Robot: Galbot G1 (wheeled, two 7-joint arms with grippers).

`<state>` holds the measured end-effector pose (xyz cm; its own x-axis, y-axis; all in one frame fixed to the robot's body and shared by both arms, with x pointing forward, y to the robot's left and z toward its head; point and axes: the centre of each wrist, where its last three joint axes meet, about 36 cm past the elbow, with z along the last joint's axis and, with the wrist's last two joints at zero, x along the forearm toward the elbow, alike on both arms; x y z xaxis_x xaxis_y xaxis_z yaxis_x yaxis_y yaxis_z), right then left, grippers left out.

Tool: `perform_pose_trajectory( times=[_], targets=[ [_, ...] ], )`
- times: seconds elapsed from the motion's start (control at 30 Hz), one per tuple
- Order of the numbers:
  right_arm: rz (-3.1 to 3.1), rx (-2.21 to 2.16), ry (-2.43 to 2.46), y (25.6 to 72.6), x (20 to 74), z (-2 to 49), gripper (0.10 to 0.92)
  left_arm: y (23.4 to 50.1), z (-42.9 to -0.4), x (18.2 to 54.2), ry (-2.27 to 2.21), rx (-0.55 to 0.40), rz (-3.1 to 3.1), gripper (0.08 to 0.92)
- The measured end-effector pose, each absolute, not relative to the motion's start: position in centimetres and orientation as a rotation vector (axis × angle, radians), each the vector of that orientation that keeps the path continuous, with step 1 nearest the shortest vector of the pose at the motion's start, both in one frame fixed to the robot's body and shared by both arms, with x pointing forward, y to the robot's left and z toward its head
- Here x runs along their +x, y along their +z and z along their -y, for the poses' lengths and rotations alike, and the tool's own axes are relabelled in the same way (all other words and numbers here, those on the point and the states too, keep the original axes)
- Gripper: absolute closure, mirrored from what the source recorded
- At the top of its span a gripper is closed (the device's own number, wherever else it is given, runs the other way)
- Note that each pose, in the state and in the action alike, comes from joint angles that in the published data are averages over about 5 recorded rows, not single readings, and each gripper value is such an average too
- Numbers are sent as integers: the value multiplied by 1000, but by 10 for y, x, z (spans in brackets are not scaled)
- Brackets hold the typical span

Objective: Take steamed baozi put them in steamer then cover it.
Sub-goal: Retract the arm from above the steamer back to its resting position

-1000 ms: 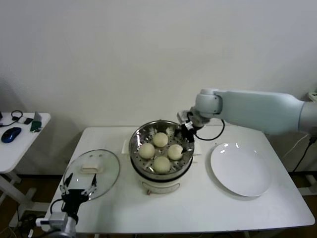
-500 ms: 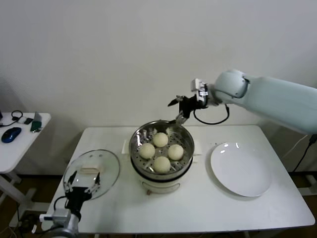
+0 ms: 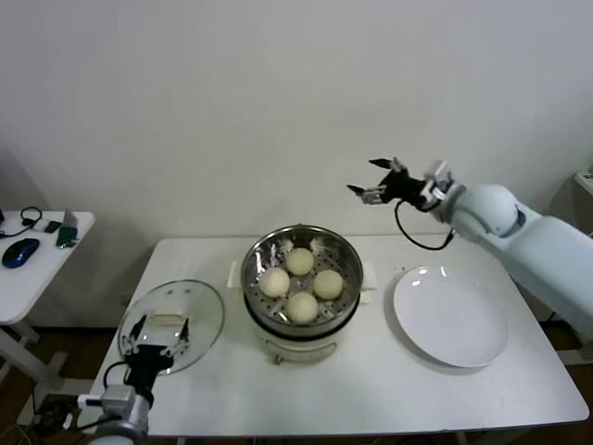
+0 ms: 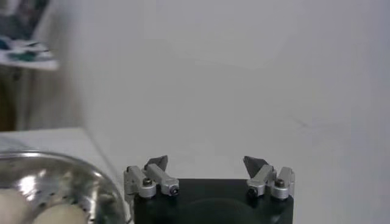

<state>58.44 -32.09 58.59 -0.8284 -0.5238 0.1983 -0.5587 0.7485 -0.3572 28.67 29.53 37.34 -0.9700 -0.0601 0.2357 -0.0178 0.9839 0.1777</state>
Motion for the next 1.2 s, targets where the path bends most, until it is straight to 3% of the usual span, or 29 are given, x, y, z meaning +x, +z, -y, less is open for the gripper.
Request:
perform_pose_trajectory(
  times=[0.83, 1.2],
  targets=[
    [3302, 303, -120, 414, 391, 322, 200, 374, -301, 293, -351, 3, 2905, 177],
    [3296, 56, -331, 353, 307, 297, 200, 375, -325, 289, -716, 22, 2865, 177]
  ],
)
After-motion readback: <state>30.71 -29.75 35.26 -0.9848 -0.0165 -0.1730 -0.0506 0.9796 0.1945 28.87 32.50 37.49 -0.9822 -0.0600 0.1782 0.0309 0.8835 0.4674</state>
